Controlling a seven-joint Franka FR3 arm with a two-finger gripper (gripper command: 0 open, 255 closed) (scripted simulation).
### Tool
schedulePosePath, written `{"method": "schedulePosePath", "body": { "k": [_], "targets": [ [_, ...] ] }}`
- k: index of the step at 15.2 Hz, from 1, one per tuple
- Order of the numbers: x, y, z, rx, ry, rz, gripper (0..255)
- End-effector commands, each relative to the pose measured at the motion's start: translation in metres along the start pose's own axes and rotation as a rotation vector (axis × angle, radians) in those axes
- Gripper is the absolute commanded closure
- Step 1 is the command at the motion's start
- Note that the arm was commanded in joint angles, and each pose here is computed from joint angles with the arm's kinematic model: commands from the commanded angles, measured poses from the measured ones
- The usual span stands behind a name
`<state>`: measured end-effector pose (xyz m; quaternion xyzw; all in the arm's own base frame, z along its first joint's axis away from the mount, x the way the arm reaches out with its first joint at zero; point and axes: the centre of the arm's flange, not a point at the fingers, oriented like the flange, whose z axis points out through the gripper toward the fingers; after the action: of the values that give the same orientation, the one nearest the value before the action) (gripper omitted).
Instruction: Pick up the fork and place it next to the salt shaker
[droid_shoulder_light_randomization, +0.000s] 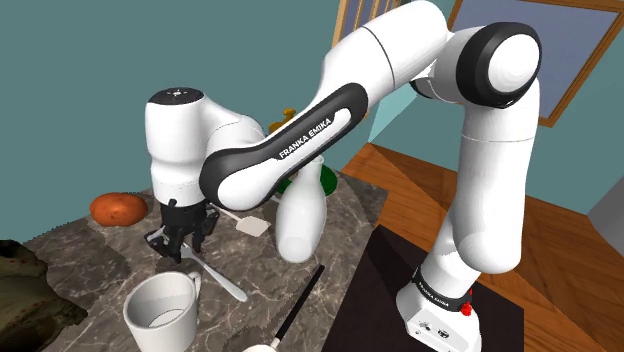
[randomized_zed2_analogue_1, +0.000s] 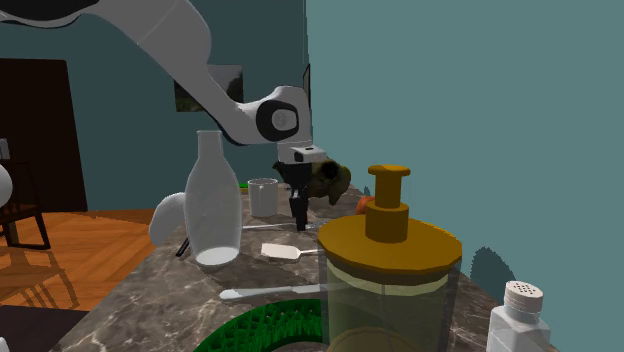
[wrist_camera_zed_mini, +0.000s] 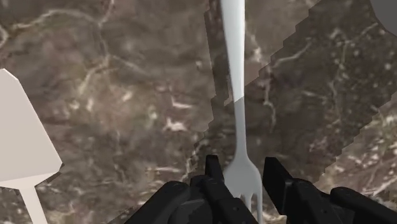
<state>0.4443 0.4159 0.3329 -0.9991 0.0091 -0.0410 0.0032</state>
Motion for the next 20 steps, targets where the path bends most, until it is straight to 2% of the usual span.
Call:
{"method": "schedulePosePath", "body": {
  "k": [1,3,20],
  "targets": [
    [-0.005,-0.004,0.004,0.003,-0.008,-0.007,255],
    [-0.001,-0.003,0.005,0.003,-0.008,-0.007,255],
    [0.006,-0.003,-0.085,0.003,-0.008,-0.007,255]
  ]
}}
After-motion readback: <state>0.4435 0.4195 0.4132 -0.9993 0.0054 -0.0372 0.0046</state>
